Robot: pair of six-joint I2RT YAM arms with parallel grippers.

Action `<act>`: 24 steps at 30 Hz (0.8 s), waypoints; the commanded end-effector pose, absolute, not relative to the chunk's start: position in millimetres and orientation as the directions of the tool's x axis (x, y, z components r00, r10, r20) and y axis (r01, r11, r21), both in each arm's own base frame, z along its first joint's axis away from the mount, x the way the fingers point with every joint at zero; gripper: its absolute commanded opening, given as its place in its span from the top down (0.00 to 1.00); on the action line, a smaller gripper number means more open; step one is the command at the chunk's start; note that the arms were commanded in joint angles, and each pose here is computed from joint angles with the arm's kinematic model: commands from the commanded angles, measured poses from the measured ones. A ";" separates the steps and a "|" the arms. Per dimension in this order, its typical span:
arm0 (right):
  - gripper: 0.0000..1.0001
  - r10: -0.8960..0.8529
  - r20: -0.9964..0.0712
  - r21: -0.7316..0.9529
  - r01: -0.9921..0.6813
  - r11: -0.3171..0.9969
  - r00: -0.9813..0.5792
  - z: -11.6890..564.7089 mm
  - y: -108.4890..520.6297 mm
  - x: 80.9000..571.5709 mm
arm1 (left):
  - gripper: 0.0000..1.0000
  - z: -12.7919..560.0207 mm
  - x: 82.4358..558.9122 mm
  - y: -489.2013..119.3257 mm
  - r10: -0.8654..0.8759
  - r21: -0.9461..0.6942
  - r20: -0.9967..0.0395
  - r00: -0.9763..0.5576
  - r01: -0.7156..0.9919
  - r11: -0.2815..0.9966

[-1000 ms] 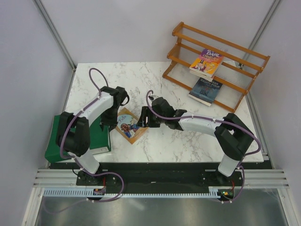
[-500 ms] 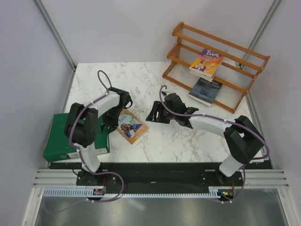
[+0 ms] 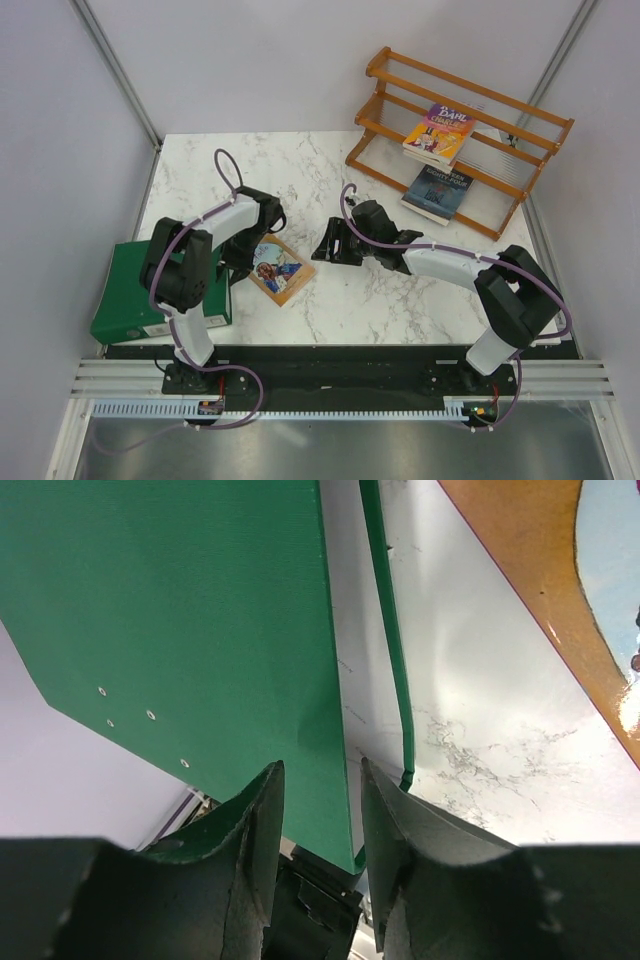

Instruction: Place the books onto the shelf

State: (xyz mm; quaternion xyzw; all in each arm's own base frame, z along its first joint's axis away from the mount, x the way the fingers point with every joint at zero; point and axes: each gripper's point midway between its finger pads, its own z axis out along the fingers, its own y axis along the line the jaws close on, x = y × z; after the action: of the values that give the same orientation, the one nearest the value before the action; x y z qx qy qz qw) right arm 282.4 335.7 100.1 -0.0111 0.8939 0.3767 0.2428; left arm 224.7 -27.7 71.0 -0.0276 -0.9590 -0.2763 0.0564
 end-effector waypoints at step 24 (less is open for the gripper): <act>0.31 0.204 -0.425 0.727 -0.199 0.657 -0.882 105.6 334.3 277.9 | 0.43 89.1 243.8 22.7 -0.090 0.771 0.030 -0.996 -0.034 0.636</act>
State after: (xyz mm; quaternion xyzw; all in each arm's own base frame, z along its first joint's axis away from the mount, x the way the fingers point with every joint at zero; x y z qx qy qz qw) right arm 273.1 328.5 83.7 0.0053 0.8961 0.3846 0.2214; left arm 247.6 0.3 66.3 0.0137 -0.9248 -0.3794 0.0236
